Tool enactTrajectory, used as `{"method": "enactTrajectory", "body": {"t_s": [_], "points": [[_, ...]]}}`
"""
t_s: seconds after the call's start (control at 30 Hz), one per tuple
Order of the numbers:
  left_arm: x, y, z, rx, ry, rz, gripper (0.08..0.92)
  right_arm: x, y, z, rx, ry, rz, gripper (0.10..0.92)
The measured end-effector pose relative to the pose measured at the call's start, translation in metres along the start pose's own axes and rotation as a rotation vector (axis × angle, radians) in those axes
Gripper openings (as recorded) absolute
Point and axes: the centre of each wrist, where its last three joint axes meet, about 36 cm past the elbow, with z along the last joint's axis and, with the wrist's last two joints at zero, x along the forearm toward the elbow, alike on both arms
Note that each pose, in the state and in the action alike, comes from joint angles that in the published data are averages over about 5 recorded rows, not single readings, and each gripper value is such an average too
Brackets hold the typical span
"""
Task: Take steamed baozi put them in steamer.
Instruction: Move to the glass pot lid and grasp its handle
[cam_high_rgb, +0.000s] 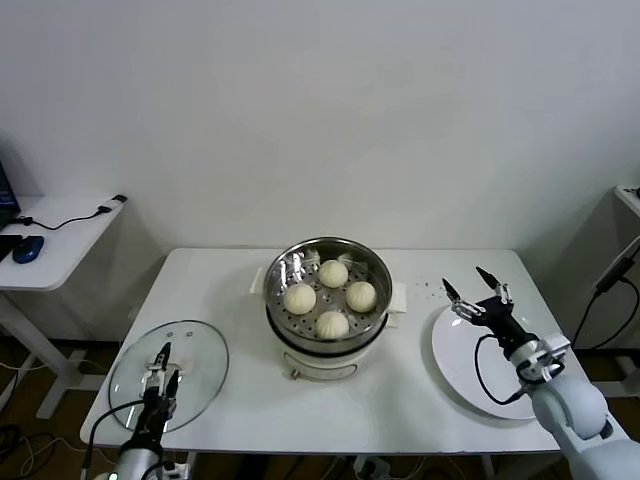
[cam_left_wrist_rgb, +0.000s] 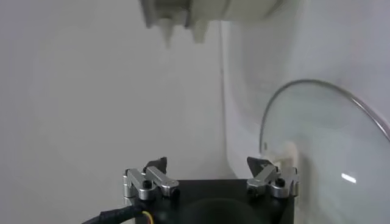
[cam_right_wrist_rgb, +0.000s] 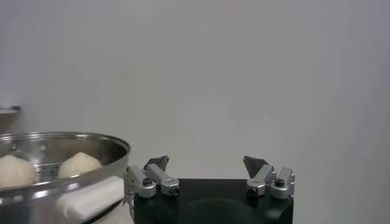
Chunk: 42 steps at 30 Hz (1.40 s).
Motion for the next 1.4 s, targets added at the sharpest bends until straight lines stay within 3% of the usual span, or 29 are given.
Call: {"method": "enactTrajectory", "body": {"t_s": [0.47,1.03,1.13,1.4], "points": [[-0.04,-0.037,0.017,-0.12,0.021,0.009,0.823,0.02,-0.003,0.015,-0.001,0.012,0.057,0.823],[-0.089,-0.046,0.04,-0.117,0.035,-0.033,0.821,0.034,-0.001,0.029,0.0,0.024,0.083,0.823],[-0.093,-0.048,0.041,-0.102,0.031,-0.031,0.789,0.034,-0.001,0.03,0.002,0.023,0.086,0.823],[-0.097,-0.053,0.043,-0.06,0.027,-0.022,0.568,0.036,0.0,0.033,0.014,0.024,0.083,0.823]]}}
